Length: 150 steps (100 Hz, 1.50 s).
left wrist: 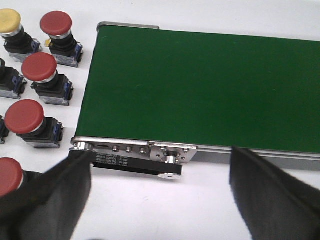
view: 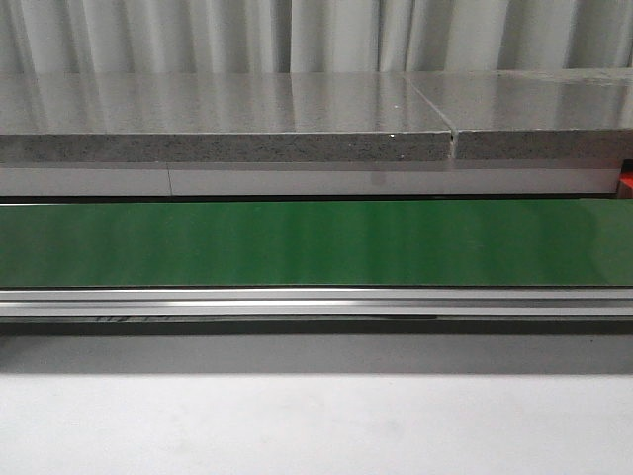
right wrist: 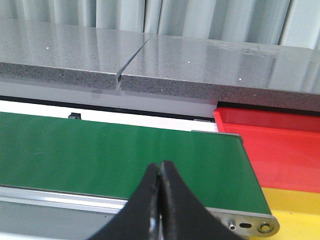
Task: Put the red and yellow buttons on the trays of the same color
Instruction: 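Move the left gripper over a red-capped button on the white table, then close the left gripper on the red button and lift it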
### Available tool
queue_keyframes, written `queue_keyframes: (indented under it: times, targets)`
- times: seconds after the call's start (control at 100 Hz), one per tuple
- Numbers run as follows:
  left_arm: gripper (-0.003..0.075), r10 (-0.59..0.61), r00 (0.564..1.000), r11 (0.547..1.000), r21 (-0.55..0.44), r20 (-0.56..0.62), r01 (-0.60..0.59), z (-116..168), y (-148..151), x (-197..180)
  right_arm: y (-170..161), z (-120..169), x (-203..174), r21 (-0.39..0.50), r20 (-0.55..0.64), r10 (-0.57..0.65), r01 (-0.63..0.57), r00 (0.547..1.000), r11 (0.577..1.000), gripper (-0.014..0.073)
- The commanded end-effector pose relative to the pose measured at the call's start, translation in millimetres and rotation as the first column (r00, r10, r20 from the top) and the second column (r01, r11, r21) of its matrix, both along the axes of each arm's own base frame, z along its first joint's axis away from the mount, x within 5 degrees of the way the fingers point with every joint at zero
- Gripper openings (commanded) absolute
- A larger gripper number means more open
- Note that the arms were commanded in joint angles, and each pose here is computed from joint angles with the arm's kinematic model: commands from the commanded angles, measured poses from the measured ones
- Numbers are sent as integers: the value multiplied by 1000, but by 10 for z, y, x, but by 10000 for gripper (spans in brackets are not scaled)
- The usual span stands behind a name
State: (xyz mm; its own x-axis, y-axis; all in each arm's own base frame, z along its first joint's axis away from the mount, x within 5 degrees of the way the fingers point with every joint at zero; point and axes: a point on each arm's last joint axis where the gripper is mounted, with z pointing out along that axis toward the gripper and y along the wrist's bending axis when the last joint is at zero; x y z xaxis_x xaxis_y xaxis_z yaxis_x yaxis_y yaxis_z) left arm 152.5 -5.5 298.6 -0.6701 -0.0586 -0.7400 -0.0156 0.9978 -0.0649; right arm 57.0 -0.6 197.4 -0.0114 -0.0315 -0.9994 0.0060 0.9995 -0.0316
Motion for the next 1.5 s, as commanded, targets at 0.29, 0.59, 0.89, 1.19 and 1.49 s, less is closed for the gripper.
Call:
queue_keyframes:
  times: [0.29, 0.59, 0.89, 1.19, 1.49]
  targets:
    - [663, 328, 944, 936, -127, -19, -328, 91, 231, -20, 5, 122, -22, -10, 112, 5, -4, 994, 1000, -69]
    - [663, 536, 842, 835, -113, -60, -539, 17, 592, -7, 5, 122, -22, -10, 112, 5, -4, 994, 1000, -69]
    - [663, 613, 764, 765, -94, -202, -638, -321, 890, 283, 5, 122, -22, -10, 112, 5, -4, 994, 1000, -69]
    - [663, 616, 727, 745, -75, -304, -663, -677, 1051, 533, 5, 122, -22, -10, 112, 5, -4, 994, 1000, -69]
    - [663, 606, 720, 744, -78, -338, -663, -927, 1118, 707, 5, 122, -22, -10, 112, 5, -4, 994, 1000, -69]
